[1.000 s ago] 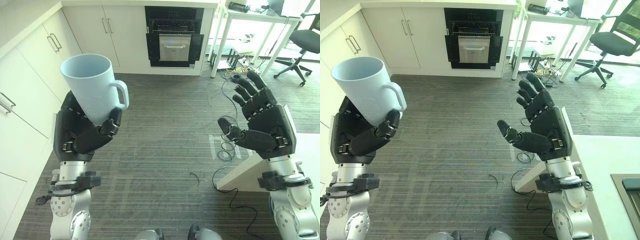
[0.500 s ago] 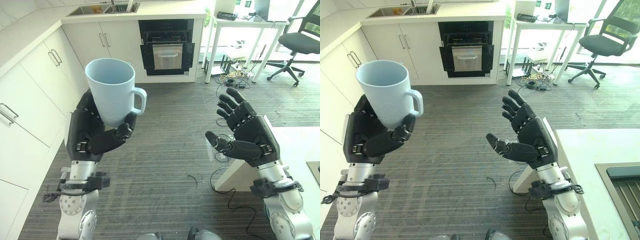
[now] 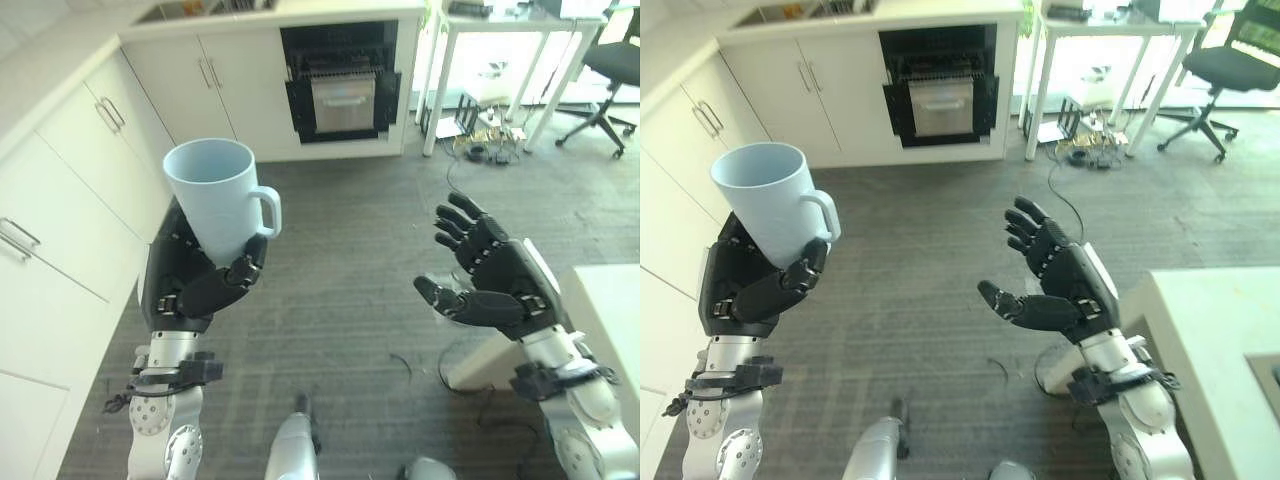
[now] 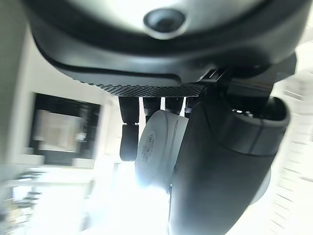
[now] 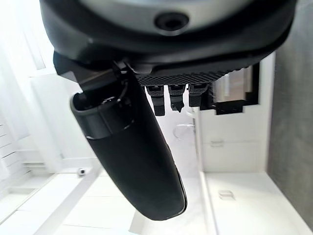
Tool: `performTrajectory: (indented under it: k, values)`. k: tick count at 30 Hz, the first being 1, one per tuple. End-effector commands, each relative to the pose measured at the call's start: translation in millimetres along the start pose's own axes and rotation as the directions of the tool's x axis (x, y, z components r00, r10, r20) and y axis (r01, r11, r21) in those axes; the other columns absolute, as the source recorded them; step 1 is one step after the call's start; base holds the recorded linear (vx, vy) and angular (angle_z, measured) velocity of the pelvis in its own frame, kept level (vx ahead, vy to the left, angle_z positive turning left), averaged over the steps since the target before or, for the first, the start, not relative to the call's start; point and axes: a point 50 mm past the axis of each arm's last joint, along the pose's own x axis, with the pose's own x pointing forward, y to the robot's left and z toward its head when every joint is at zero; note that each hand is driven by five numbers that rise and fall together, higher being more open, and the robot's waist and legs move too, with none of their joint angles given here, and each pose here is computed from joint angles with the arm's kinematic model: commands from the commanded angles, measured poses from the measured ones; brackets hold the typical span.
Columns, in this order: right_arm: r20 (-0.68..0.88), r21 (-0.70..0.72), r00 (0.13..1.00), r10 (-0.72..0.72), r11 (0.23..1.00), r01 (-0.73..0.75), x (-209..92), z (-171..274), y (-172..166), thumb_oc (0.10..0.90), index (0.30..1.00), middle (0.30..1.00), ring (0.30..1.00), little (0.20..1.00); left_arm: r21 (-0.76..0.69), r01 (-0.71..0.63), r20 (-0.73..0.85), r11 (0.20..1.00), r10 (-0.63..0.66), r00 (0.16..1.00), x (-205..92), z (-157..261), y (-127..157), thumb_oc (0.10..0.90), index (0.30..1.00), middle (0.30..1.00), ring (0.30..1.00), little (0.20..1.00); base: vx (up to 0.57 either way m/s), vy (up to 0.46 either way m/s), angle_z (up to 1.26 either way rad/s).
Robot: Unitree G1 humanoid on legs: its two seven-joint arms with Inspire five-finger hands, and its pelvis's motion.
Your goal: Place the dishes in the dishwasher.
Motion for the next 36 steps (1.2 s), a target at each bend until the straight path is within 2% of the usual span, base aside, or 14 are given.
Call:
performTrajectory:
  k: [1, 7, 18, 24, 31, 36]
  values:
    - [0.317, 0.015, 0.948, -0.001, 1.0, -0.003, 28, 38, 5, 0.8, 0.9, 0.9, 0.9, 0.9, 0.127, 0.137, 0.247, 0.982, -0.165, 0.955, 25, 52, -10, 0.4, 0.3, 0.3, 0.3, 0.3, 0.3, 0.232, 0.55]
    - [0.288, 0.049, 0.958, 0.005, 0.999, -0.02, 31, 25, 14, 0.8, 0.9, 0.9, 0.9, 0.9, 0.182, 0.142, 0.225, 0.973, -0.182, 0.957, 28, 50, -13, 0.4, 0.3, 0.3, 0.3, 0.3, 0.27, 0.173, 0.26]
    - [0.31, 0.056, 0.95, 0.03, 0.997, -0.05, 21, 32, 5, 0.8, 0.9, 0.9, 0.9, 0.9, 0.206, 0.138, 0.212, 0.969, -0.182, 0.96, 25, 49, -18, 0.4, 0.3, 0.3, 0.3, 0.3, 0.31, -0.193, -0.26]
    - [0.297, 0.043, 0.955, 0.012, 0.999, -0.025, 23, 35, 1, 0.8, 0.9, 0.9, 0.9, 0.9, 0.152, 0.138, 0.203, 0.979, -0.168, 0.965, 22, 47, -19, 0.4, 0.3, 0.3, 0.3, 0.3, 0.43, -0.326, 0.32]
    - [0.247, 0.009, 0.965, 0.092, 0.995, -0.097, 25, 32, 1, 0.8, 0.9, 0.9, 0.9, 0.9, 0.098, 0.115, 0.201, 0.988, -0.133, 0.971, 16, 40, -23, 0.4, 0.3, 0.3, 0.3, 0.3, 0.34, -0.317, -0.26]
    - [0.231, 0.014, 0.966, 0.114, 0.993, -0.12, 35, 25, 9, 0.8, 0.9, 0.9, 0.9, 0.9, 0.094, 0.102, 0.191, 0.99, -0.119, 0.974, 8, 40, -16, 0.4, 0.3, 0.3, 0.3, 0.3, 0.27, 0.068, -0.51]
